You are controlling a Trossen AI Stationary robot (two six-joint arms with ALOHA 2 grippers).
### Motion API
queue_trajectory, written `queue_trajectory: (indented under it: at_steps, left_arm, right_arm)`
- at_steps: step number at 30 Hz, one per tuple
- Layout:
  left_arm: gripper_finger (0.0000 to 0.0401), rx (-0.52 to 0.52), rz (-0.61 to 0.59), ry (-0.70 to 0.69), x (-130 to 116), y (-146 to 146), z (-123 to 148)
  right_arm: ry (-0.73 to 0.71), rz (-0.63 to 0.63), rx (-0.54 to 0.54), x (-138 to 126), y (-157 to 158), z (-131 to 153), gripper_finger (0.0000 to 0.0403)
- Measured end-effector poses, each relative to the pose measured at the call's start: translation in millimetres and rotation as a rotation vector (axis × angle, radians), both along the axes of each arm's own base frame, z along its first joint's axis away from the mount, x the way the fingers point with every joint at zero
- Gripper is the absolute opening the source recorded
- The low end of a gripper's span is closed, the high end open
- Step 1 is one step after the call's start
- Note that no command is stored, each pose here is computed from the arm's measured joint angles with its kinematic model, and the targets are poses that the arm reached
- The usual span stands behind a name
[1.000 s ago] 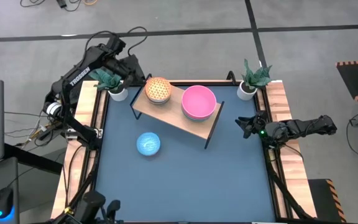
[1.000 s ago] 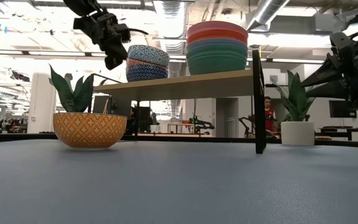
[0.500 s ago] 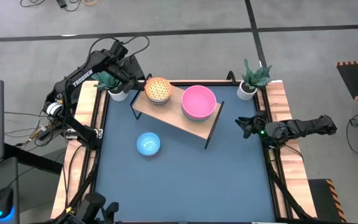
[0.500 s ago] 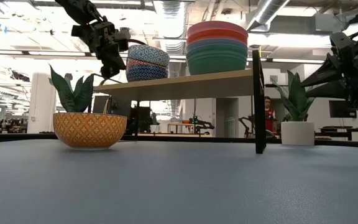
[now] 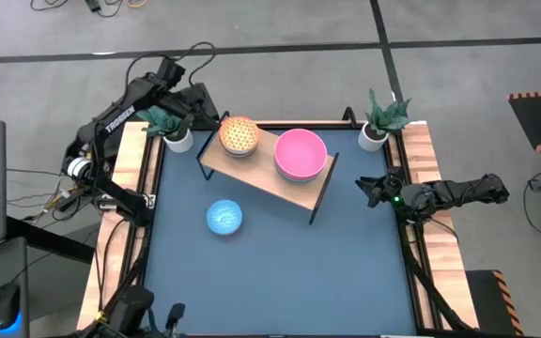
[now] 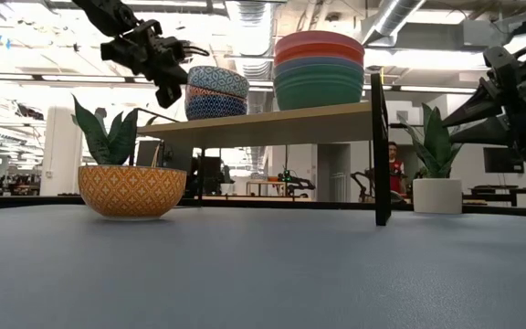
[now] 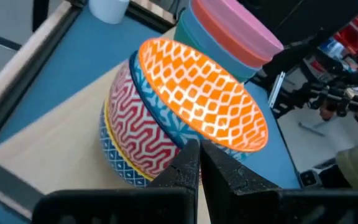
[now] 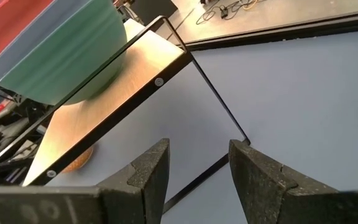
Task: Place and stack bowls onto a shelf
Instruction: Stack the printed orange bowl onto the printed blue bowl on the shelf
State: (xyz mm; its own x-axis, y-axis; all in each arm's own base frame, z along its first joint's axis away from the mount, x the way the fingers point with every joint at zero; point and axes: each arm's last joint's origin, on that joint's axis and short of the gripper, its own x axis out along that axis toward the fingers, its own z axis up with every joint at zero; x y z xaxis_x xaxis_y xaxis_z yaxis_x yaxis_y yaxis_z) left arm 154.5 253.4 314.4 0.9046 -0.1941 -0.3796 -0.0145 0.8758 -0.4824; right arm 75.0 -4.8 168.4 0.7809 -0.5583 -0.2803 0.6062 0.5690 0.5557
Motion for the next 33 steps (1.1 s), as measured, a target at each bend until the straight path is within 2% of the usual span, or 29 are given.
queue_trajectory:
  at_steps: [7,18,25,30,33]
  left_arm:
    - [0.0,-0.026,0.005,0.024,-0.4,-0.9,-21.5]
    - [0.0,-0.04,0.032,0.043,-2.9,0.6,-23.5]
    - [0.0,0.01,0.064,-0.051,-1.6,11.4,-12.5]
    - [0.0,0.048,0.058,-0.112,9.0,18.4,-7.9]
    - [0.0,0.037,0.042,-0.121,16.3,20.6,-11.6]
  right_arm:
    - [-0.006,-0.004,0.008,0.0,0.0,0.1,0.0191]
    - [-0.006,-0.007,0.006,-0.1,-0.1,0.0,0.0191]
    - [-0.006,-0.007,0.006,-0.1,-0.1,0.1,0.0191]
    - [-0.006,-0.007,0.006,-0.1,-0.1,0.1,0.0191]
    - [-0.006,-0.007,0.006,-0.1,-0.1,0.0,0.0191]
